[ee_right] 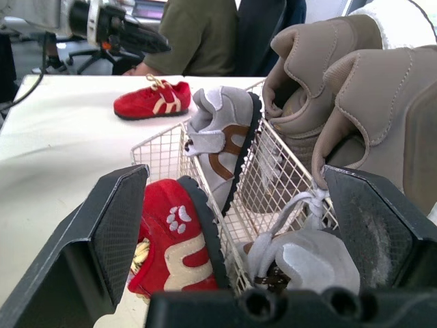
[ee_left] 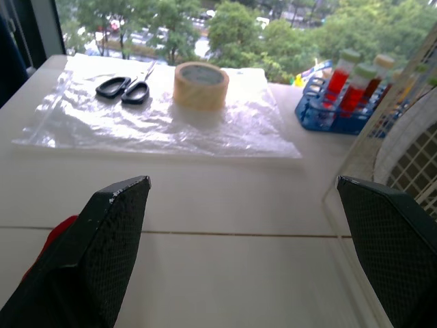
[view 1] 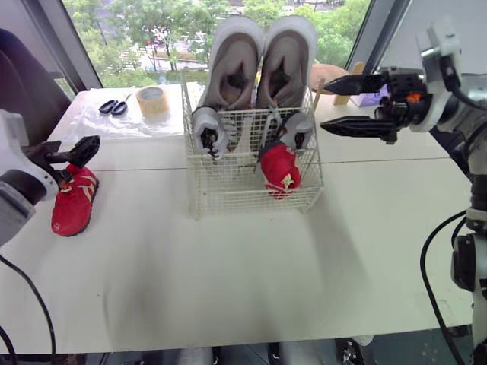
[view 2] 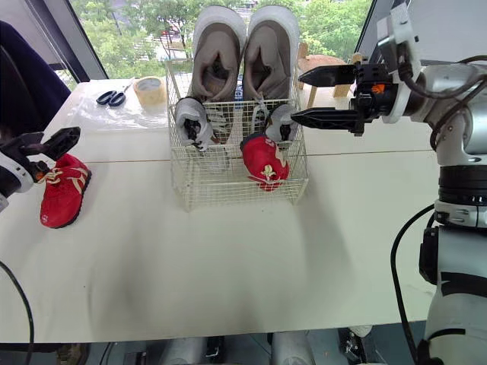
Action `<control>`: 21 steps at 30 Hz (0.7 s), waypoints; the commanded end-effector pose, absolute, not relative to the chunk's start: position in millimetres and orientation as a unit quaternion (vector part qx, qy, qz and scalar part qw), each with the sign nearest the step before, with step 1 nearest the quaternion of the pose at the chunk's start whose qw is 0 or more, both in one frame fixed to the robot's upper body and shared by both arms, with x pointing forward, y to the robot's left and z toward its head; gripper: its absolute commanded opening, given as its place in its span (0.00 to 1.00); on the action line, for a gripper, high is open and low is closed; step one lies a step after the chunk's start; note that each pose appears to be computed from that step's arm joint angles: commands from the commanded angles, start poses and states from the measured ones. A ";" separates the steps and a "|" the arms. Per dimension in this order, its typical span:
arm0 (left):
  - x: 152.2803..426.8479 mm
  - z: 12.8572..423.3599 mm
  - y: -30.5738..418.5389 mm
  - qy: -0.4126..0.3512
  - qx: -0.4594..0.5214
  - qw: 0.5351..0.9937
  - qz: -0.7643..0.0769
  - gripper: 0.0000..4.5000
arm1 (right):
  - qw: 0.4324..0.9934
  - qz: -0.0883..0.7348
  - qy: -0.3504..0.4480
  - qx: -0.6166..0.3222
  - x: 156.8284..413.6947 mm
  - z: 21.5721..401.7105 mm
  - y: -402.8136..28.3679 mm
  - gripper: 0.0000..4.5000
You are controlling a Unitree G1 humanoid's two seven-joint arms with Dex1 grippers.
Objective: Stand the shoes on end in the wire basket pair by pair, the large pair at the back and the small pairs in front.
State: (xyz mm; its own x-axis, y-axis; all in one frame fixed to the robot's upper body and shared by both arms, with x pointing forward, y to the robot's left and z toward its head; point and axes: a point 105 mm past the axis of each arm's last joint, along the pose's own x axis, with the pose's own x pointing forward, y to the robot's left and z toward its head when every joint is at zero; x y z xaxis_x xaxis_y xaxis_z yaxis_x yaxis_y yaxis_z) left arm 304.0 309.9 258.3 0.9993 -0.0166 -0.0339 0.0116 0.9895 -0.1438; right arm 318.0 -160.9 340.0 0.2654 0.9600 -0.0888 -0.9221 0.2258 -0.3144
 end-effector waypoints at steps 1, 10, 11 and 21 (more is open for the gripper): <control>306.9 263.6 316.3 0.043 -0.049 0.998 0.013 1.00 | 0.727 0.658 -0.098 -0.170 278.3 366.1 -148.7 0.98; 326.2 246.5 346.9 0.203 -0.045 0.968 0.141 1.00 | 0.650 0.721 -0.067 -0.231 245.5 341.4 -115.6 0.98; 332.4 244.6 347.2 0.214 -0.050 0.966 0.137 1.00 | 0.652 0.720 -0.067 -0.227 247.1 339.2 -115.7 0.98; 372.2 214.2 365.6 0.277 -0.097 0.947 0.133 1.00 | 0.683 0.693 -0.077 -0.219 254.5 327.6 -117.4 0.98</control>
